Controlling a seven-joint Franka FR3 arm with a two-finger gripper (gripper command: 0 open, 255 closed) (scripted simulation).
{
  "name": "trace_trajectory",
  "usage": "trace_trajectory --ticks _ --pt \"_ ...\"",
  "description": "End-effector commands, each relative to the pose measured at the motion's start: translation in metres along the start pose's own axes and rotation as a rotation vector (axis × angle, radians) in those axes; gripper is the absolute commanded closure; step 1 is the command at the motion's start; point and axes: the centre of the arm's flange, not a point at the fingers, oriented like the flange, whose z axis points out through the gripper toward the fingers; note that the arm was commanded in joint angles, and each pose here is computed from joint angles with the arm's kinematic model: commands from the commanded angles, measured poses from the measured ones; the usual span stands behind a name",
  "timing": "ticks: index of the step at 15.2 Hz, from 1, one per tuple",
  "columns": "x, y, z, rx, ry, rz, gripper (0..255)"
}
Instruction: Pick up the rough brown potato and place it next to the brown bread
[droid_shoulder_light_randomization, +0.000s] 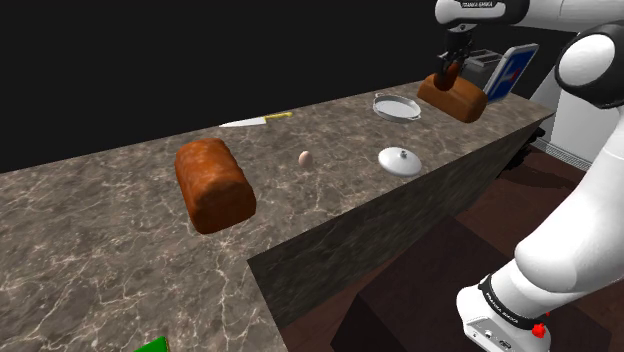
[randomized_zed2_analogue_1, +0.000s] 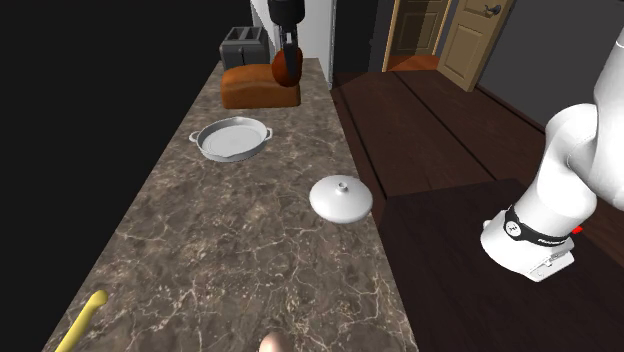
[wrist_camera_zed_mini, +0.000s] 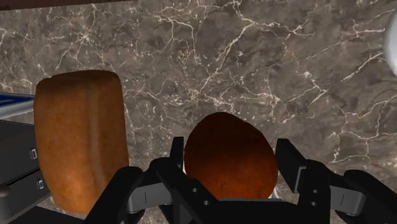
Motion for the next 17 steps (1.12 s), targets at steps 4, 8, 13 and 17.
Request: trace_trajectory --ticks 4,8,13,17 --pt "-0.004 0.062 0.023 0.0 0.001 -0.001 255" --pt "-0.007 0.112 0.04 0.0 0.001 -0.001 255" --pt "-0.01 0.144 0.062 0.0 0.001 -0.001 255" --pt "-0.009 0.137 0.082 0.0 0.001 -0.001 255"
